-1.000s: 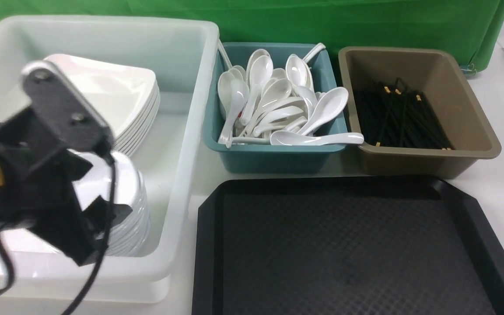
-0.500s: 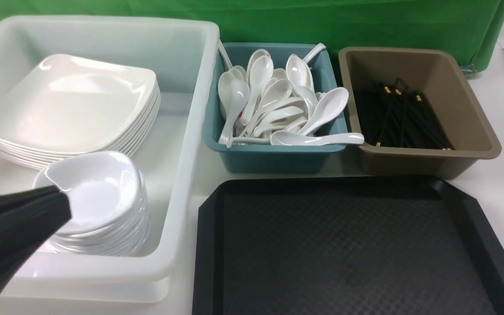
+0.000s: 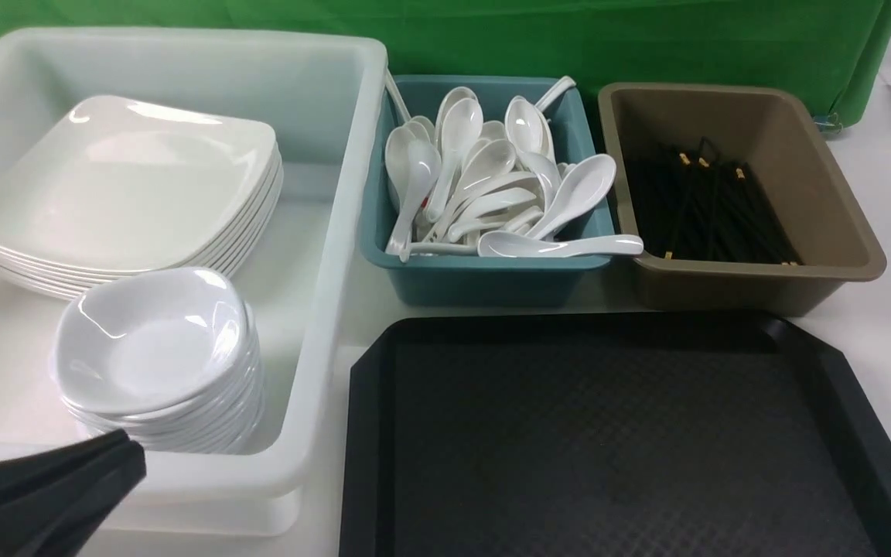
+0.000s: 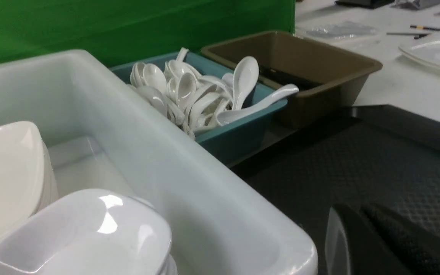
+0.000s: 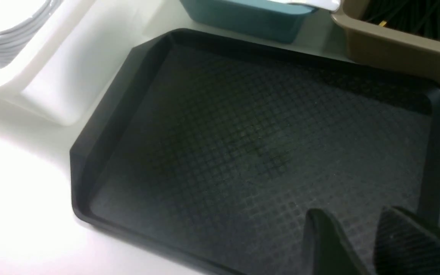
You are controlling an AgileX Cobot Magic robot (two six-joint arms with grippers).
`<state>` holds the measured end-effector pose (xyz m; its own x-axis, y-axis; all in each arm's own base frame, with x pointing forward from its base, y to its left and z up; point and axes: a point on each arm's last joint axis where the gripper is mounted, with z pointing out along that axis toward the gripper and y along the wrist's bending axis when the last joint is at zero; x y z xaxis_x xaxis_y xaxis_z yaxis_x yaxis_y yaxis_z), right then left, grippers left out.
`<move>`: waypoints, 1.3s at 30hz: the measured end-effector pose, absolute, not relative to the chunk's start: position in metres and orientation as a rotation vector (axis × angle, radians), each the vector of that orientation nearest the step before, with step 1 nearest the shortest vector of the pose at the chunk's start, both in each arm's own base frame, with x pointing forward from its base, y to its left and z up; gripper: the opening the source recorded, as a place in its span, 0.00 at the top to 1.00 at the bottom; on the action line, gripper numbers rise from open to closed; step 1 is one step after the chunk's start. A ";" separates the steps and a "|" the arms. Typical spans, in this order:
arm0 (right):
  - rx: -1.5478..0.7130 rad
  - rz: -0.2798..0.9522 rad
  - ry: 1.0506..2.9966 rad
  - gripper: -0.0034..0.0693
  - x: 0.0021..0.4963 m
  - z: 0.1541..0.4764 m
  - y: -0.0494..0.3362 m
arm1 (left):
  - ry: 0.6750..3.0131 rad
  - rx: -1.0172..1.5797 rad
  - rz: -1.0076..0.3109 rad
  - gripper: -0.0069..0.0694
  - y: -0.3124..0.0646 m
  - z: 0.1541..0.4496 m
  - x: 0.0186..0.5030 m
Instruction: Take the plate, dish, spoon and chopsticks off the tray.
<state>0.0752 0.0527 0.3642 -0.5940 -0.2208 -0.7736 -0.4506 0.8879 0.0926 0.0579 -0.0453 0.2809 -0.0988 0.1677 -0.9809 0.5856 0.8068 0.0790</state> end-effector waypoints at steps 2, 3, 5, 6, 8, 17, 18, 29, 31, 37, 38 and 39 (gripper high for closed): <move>-0.470 0.353 2.223 0.63 0.076 0.364 0.052 | 1.664 0.610 -0.381 0.90 -0.045 0.280 0.058; -0.449 0.351 2.225 0.63 0.077 0.364 0.051 | 1.663 0.613 -0.377 0.90 -0.045 0.280 0.058; -0.408 0.337 2.229 0.63 0.078 0.363 0.049 | 1.664 0.615 -0.376 0.90 -0.045 0.280 0.058; -0.326 0.307 2.237 0.64 0.081 0.362 0.043 | 1.665 0.616 -0.376 0.90 -0.045 0.280 0.058; -0.252 0.282 2.246 0.69 0.081 0.359 0.036 | 1.665 0.617 -0.375 0.90 -0.045 0.280 0.058; -0.295 -0.022 1.972 0.93 0.056 0.265 0.009 | 1.665 0.619 -0.373 0.90 -0.045 0.280 0.058; -0.273 -0.046 1.950 0.93 0.054 0.246 0.008 | 1.665 0.619 -0.372 0.89 -0.045 0.280 0.058; -0.187 -0.037 1.905 0.93 0.051 0.173 0.006 | 1.662 0.626 -0.365 0.89 -0.045 0.279 0.058; -0.182 -0.033 1.905 0.93 0.051 0.173 0.006 | 1.662 0.626 -0.364 0.89 -0.045 0.279 0.058; -0.181 -0.033 1.905 0.92 0.051 0.173 0.006 | 1.662 0.627 -0.363 0.89 -0.045 0.279 0.058; -0.181 -0.033 1.905 0.92 0.051 0.173 0.006 | 1.662 0.627 -0.363 0.89 -0.045 0.279 0.058; -0.181 -0.033 1.905 0.92 0.051 0.173 0.006 | 1.662 0.627 -0.363 0.89 -0.045 0.279 0.058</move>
